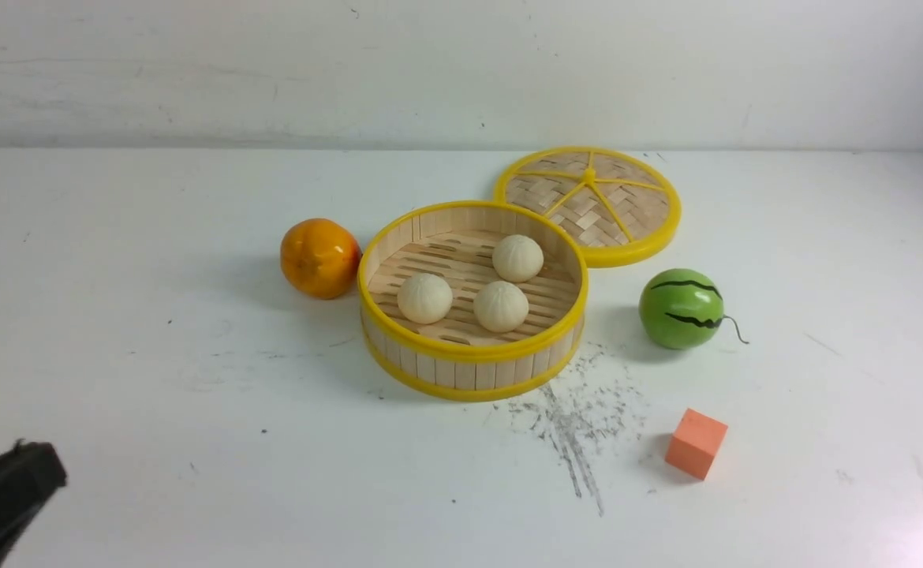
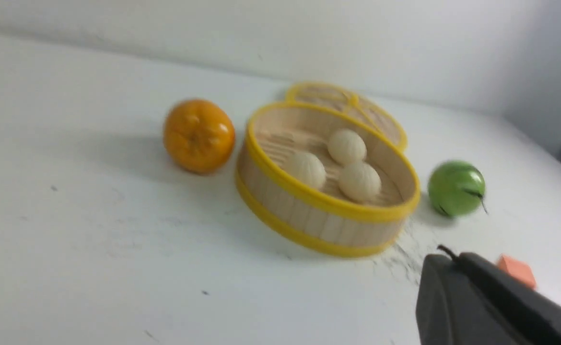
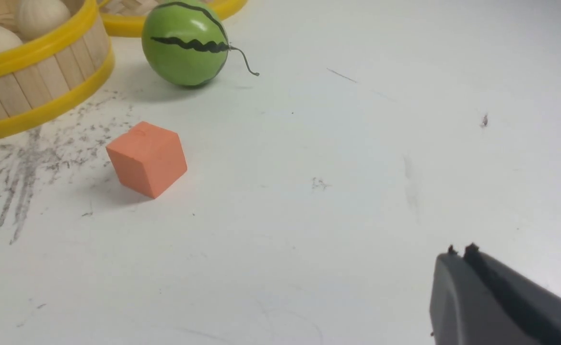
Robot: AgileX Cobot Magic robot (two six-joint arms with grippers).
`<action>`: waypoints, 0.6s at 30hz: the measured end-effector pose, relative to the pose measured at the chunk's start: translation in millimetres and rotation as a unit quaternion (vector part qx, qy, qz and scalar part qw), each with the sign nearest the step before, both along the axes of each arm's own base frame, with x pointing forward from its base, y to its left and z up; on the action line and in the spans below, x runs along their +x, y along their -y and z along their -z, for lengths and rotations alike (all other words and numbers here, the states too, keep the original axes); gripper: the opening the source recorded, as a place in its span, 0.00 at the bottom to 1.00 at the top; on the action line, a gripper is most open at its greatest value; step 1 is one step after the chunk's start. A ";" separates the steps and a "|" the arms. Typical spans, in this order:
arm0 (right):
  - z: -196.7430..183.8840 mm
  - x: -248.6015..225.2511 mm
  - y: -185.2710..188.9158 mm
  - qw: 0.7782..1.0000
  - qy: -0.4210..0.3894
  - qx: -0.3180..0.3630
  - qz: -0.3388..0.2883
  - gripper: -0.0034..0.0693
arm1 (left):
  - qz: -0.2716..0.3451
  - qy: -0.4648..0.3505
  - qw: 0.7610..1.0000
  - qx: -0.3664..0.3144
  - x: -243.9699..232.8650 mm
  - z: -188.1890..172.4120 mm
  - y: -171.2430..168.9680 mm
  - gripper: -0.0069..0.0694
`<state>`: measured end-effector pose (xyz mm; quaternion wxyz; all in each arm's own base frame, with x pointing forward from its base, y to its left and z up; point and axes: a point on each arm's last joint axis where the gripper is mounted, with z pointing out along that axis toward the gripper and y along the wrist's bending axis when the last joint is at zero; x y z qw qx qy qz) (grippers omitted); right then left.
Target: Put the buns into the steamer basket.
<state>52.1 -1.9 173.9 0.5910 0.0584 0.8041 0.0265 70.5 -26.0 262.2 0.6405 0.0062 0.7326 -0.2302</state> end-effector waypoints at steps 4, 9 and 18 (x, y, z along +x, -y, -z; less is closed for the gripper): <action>0.0 0.0 0.0 1.000 0.000 0.000 0.000 0.05 | -0.078 0.021 0.997 -0.001 -9.8 25.3 -13.8 0.07; 0.0 0.0 0.0 1.000 0.000 -0.001 -0.001 0.06 | -0.156 0.004 0.988 0.012 -15.9 56.7 -23.9 0.07; 0.0 0.0 0.0 1.000 0.000 -0.001 -0.001 0.08 | -0.193 -0.088 0.976 0.042 -16.8 87.8 -28.6 0.07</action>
